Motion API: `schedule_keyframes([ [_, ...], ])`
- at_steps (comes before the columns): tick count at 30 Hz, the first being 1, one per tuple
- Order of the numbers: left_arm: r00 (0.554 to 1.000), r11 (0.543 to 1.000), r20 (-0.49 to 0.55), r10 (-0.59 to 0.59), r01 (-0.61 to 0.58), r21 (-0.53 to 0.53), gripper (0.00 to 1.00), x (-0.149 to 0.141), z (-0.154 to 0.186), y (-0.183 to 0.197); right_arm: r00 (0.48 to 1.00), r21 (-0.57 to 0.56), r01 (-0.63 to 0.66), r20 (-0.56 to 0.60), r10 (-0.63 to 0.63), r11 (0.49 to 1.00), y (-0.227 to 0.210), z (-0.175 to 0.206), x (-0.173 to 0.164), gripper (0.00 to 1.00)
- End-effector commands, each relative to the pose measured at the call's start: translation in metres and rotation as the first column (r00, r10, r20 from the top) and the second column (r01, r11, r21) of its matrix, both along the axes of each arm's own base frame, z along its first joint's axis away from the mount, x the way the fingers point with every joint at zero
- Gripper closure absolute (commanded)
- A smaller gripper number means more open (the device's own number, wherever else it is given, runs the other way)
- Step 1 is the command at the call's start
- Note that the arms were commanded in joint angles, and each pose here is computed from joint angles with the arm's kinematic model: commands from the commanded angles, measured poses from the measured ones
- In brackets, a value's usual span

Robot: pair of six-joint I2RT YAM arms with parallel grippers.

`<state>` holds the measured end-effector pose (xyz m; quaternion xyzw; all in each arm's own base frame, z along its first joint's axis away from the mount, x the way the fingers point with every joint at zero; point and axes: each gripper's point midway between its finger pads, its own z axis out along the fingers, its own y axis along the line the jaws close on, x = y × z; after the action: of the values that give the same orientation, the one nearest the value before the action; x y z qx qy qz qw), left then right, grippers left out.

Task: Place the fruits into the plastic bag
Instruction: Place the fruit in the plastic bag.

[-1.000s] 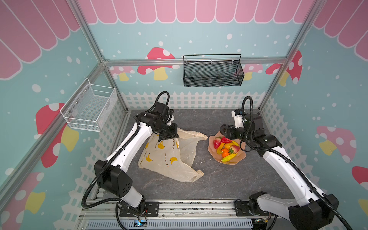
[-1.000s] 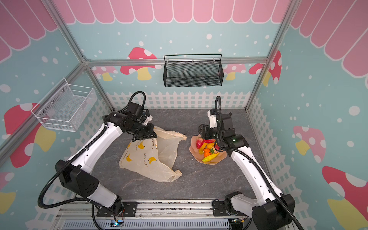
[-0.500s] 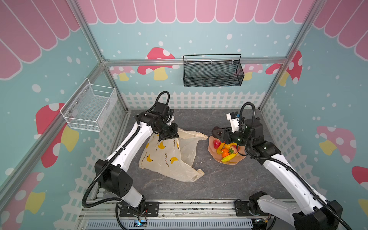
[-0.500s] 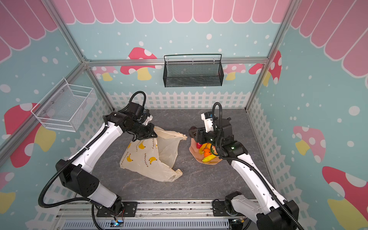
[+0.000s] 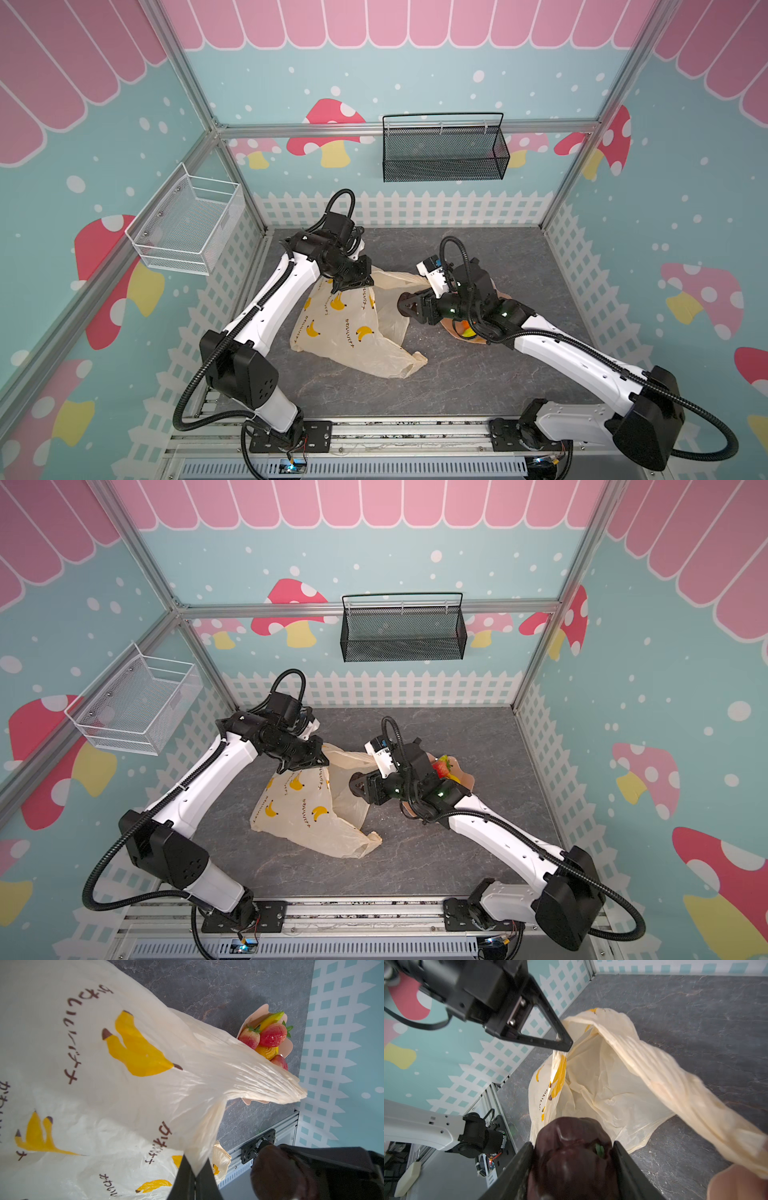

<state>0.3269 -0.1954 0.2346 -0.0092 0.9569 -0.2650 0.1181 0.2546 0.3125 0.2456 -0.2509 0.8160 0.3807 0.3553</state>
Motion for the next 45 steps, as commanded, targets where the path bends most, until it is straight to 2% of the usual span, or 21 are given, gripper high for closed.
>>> schedule_keyframes([
  [1,1.000,1.000,0.015,-0.007,0.007,-0.027,1.00,0.005,0.009,-0.006,0.999,-0.027,0.013,0.043,-0.012,1.000,0.003,0.000,0.004,0.57],
  [10,1.000,0.998,0.021,-0.013,0.014,-0.064,1.00,0.008,0.018,-0.013,1.000,-0.137,-0.010,0.013,0.012,0.991,-0.003,-0.050,-0.003,0.57],
  [19,1.000,0.995,0.013,-0.020,0.021,-0.097,1.00,0.006,0.024,-0.018,0.999,-0.156,-0.025,-0.034,0.020,0.987,0.007,-0.086,-0.001,0.58],
  [34,1.000,0.992,0.015,-0.020,0.022,-0.125,1.00,0.006,0.032,-0.023,0.994,-0.206,-0.082,-0.081,0.066,0.975,0.026,-0.124,-0.009,0.60],
  [45,0.999,0.990,0.005,-0.044,0.044,-0.134,1.00,0.002,0.033,-0.037,0.986,-0.146,-0.139,-0.114,0.123,0.980,0.059,-0.133,-0.001,0.61],
])
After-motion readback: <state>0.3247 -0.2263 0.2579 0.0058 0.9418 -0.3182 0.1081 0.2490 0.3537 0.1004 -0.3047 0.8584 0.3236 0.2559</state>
